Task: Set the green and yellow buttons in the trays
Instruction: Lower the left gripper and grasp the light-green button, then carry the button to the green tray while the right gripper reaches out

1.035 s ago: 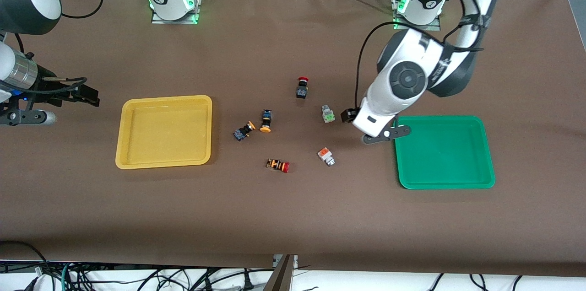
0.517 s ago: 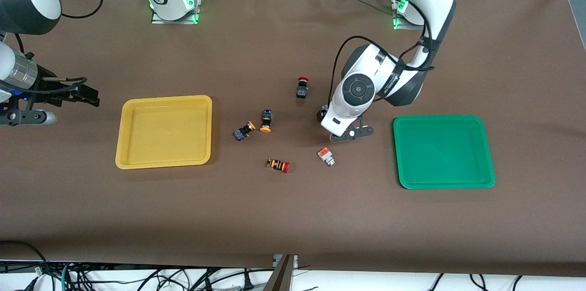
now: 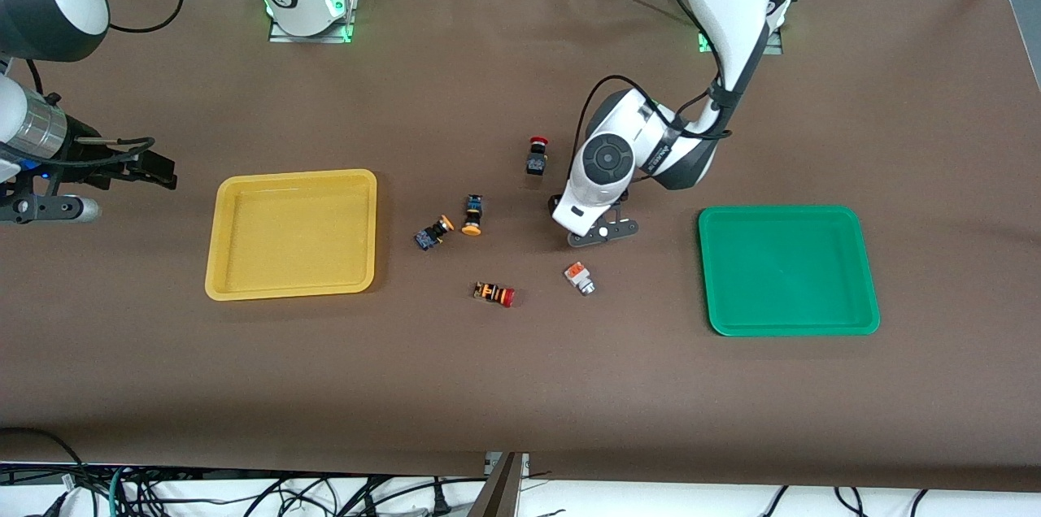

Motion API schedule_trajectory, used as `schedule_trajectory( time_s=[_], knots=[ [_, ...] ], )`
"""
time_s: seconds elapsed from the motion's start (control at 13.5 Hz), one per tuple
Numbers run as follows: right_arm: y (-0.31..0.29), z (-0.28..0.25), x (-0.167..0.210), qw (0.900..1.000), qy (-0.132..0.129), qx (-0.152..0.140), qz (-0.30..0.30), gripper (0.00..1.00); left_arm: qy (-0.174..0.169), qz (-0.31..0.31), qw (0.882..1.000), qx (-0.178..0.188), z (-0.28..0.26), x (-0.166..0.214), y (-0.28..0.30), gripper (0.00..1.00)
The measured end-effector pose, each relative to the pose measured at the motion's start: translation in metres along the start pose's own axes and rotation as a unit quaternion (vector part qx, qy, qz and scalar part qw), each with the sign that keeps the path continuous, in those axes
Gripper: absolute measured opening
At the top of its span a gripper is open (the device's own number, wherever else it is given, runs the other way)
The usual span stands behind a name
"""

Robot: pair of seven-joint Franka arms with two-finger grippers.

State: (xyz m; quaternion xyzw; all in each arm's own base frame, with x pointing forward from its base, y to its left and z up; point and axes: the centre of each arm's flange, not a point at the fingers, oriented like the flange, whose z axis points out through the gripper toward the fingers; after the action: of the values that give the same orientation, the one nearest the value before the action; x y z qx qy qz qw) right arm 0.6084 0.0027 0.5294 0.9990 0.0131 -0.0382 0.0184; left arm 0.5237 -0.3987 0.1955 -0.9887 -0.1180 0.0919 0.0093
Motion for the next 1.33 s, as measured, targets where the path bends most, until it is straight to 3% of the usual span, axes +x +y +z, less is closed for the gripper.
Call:
schedule_trajectory(
  time_s=[0.3,0.67,1.03,1.33],
  knots=[
    [0.000,0.000,0.000,1.000,0.000,0.000,0.000,0.99,-0.003,-0.003,1.000,0.004,0.018,-0.003,0.002,0.96],
    [0.000,0.000,0.000,1.000,0.000,0.000,0.000,0.99,-0.003,0.000,1.000,0.005,0.020,-0.006,0.005,0.41],
    [0.000,0.000,0.000,1.000,0.000,0.000,0.000,0.99,-0.015,-0.002,1.000,0.022,-0.001,0.002,-0.007,0.41],
    [0.000,0.000,0.000,1.000,0.000,0.000,0.000,0.99,-0.043,0.045,0.998,0.033,-0.087,0.039,-0.068,0.41]
  ],
)
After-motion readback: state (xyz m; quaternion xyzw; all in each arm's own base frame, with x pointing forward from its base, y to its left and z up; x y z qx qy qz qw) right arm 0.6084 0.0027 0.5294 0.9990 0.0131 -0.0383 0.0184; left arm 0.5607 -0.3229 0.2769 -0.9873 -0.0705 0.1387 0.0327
